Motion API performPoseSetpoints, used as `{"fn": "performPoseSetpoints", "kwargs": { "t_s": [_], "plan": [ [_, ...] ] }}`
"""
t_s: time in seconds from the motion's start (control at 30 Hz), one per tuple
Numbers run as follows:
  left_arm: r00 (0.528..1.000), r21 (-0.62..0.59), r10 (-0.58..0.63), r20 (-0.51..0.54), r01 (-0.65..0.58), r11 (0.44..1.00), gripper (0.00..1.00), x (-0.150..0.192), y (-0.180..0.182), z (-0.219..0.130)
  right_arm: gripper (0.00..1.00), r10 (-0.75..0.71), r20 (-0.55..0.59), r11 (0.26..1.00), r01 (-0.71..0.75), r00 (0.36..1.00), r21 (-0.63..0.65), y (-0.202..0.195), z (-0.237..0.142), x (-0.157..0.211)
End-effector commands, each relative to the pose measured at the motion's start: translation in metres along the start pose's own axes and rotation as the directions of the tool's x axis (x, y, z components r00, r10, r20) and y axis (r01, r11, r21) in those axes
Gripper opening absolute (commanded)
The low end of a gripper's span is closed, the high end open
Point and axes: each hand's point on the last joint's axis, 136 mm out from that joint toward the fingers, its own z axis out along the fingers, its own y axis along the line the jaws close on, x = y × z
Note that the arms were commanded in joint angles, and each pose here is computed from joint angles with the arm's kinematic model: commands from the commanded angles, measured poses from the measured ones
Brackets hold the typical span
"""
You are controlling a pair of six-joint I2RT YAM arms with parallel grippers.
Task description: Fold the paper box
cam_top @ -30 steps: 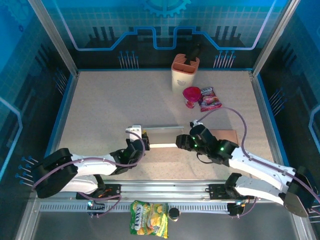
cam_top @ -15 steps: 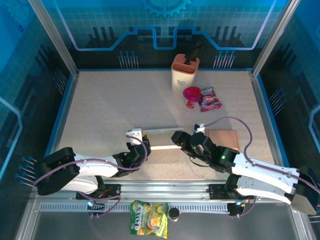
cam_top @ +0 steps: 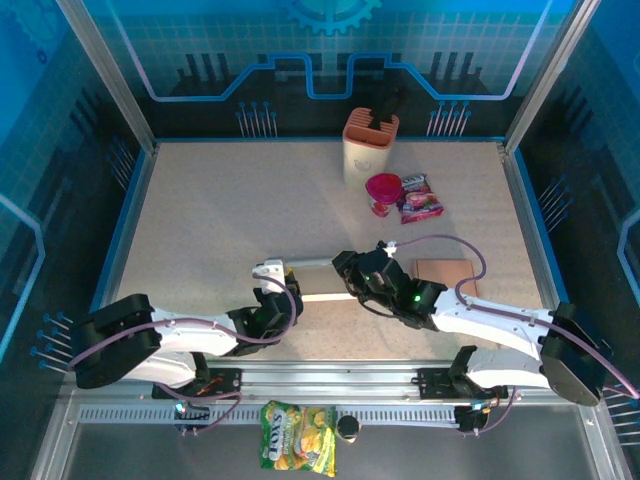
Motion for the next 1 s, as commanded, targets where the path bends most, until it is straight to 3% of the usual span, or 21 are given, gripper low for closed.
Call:
{"fn": "performPoseSetpoints", "kwargs": {
  "t_s": [0.0,0.23,0.3,0.37,0.5,0.67,0.8,0.97],
  "plan": [
    [0.999,-0.019,0.03,-0.03,-0.03,0.999,0.0,0.012,0.003,0.0,0.25,0.057,-0.002,0.998,-0.057,0.998,-0.029,0.008,0.002,-0.002],
    [1.0,-0.007,0.021,-0.022,-0.021,1.0,0.0,0.007,0.001,-0.005,0.0,0.115,-0.01,0.993,-0.115,0.993,0.0,-0.016,0.007,-0.004],
    [1.0,0.006,0.016,-0.024,-0.016,1.0,0.04,0.003,0.0,-0.009,0.0,0.131,-0.019,0.991,-0.131,0.991,0.008,-0.022,0.009,-0.002],
    [0.999,0.034,0.006,-0.032,-0.005,0.999,0.18,0.0,-0.003,-0.014,0.0,0.142,-0.03,0.99,-0.142,0.989,0.011,-0.026,0.01,0.0],
    [0.997,0.097,-0.017,-0.072,0.024,0.995,0.38,-0.004,-0.007,-0.027,0.0,0.148,-0.029,0.989,-0.147,0.989,0.028,-0.035,0.009,0.002],
    [0.984,0.176,-0.083,-0.159,0.111,0.978,0.5,-0.006,-0.008,-0.047,0.0,0.149,-0.026,0.988,-0.148,0.988,0.049,-0.049,0.009,0.003],
    [0.966,0.198,-0.12,-0.228,0.167,0.966,0.53,-0.013,-0.007,-0.062,0.0,0.147,-0.034,0.988,-0.145,0.989,0.059,-0.056,0.011,0.006],
    [0.939,0.145,-0.154,-0.307,0.206,0.968,0.66,-0.026,-0.002,-0.072,0.0,0.127,-0.047,0.989,-0.123,0.991,0.078,-0.063,0.011,0.01]
  ]
}}
